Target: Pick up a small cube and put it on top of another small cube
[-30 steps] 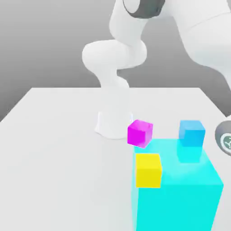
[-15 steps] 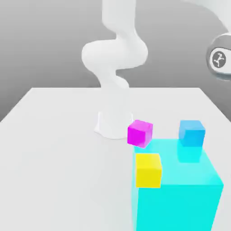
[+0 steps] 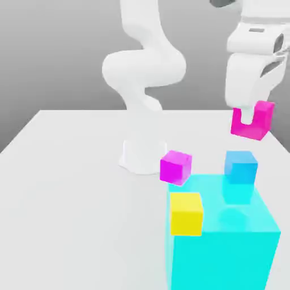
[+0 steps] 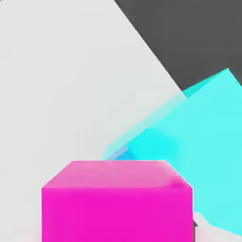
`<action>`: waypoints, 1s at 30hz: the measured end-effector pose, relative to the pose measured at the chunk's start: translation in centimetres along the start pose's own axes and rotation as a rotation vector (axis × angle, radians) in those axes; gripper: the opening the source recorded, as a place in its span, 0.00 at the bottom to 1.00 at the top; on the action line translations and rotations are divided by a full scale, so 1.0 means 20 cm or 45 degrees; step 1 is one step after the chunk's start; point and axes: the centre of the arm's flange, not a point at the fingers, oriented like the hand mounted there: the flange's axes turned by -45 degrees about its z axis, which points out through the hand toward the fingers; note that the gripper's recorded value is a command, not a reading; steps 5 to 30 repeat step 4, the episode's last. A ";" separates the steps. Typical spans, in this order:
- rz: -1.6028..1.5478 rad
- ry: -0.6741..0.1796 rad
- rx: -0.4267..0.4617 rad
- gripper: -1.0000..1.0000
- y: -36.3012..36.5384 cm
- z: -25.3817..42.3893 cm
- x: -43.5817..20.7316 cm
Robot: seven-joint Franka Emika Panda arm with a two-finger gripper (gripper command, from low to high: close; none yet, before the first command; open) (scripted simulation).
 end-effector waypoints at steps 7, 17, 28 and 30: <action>0.000 0.000 0.000 1.00 0.00 0.06 0.00; 0.000 0.000 0.000 1.00 0.00 0.06 0.00; 0.000 0.000 0.000 1.00 0.00 0.06 0.00; 0.000 0.000 0.000 1.00 0.00 0.06 0.00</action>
